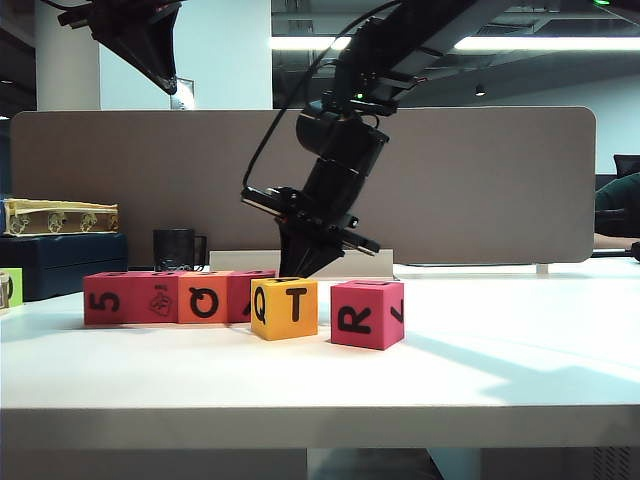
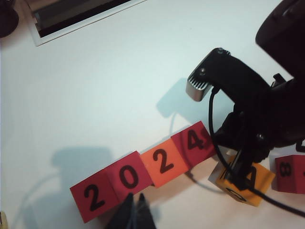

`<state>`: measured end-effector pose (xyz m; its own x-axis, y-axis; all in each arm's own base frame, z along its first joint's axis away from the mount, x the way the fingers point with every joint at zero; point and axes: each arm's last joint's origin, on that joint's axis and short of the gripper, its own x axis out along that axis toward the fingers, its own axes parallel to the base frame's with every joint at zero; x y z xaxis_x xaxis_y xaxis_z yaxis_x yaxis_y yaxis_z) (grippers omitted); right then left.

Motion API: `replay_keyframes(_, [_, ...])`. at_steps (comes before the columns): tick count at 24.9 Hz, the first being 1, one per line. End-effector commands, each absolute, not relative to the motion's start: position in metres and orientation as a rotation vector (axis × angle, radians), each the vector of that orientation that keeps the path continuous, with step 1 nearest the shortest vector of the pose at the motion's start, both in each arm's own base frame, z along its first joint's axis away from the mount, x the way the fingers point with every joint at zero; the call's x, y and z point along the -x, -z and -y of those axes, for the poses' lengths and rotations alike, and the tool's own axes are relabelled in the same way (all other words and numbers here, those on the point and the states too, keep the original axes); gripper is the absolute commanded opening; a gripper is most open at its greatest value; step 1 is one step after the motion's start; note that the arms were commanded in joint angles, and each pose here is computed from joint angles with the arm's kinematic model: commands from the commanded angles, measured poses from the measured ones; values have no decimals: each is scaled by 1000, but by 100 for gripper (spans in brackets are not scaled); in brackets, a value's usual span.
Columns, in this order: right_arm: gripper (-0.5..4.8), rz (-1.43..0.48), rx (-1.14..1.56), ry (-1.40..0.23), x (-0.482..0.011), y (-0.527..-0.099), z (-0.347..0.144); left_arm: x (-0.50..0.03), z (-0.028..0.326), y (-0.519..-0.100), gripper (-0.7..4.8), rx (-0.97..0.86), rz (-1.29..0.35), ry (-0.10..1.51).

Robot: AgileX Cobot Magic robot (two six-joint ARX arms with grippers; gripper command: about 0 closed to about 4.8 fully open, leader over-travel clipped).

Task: Select the appropriate blocks from the scattered letter blocks on the table and arrange them in a row to spell out "2024".

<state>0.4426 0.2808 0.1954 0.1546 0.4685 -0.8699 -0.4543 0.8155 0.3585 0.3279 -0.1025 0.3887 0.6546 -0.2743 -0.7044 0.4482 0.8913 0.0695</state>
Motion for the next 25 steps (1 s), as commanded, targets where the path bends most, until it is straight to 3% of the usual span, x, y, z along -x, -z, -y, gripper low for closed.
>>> replay_keyframes(1, [-1,-1240,-13,-683,-439,-200,-286,-327,103,-392,-6,-253,-738,418])
replay_keyframes(25, [-1,-1217,6,-641,-438,-215,-279,-327,92,-394,-6,-261,-745,340])
